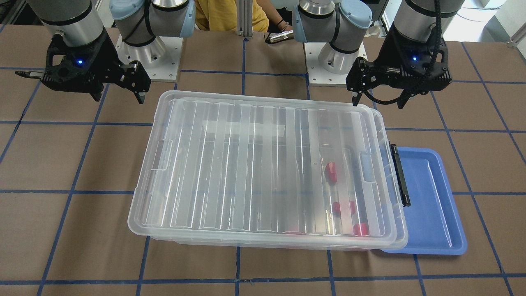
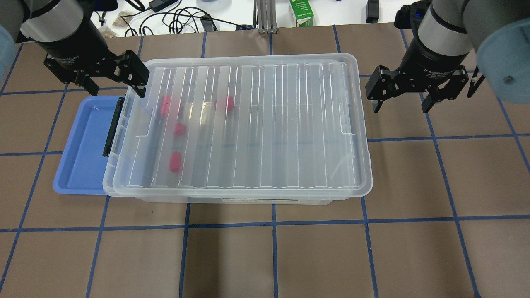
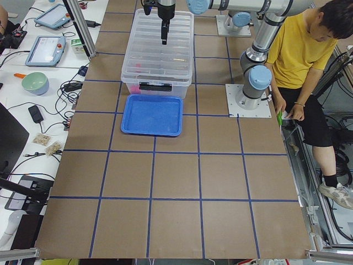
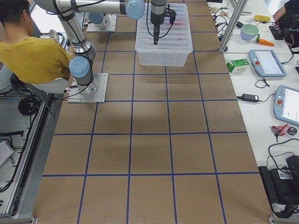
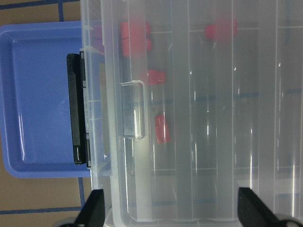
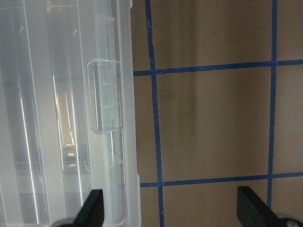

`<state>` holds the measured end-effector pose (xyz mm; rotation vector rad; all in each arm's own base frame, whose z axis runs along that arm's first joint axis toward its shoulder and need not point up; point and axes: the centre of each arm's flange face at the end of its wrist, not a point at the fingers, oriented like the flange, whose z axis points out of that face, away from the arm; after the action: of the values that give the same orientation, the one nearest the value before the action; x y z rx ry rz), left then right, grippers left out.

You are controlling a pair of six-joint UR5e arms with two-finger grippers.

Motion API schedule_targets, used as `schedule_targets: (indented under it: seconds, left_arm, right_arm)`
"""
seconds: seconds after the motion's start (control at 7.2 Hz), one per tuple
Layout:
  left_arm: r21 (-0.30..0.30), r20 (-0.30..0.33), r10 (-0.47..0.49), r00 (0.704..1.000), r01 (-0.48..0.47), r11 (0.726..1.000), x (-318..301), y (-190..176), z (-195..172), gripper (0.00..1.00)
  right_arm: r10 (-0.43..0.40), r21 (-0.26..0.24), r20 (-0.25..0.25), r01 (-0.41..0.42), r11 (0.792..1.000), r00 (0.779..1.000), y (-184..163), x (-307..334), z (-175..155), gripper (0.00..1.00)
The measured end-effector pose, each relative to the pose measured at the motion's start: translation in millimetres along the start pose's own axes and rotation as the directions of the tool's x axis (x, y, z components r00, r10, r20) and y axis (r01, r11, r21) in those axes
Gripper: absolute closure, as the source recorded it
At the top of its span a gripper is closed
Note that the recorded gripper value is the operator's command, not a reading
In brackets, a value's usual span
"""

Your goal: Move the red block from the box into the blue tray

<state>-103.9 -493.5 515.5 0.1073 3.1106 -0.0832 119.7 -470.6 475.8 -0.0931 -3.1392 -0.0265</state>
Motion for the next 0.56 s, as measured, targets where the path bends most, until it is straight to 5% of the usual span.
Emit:
schedule_targets:
  seconds: [0.56]
  left_arm:
    - [-0.004,0.0,0.0,1.0,0.0,1.0,-0.1,-1.1,1.8,0.0]
  right_arm:
    - [0.001,-0.008,-0.004,-0.001,1.0,1.0,0.2,0.4,2.1,0.0]
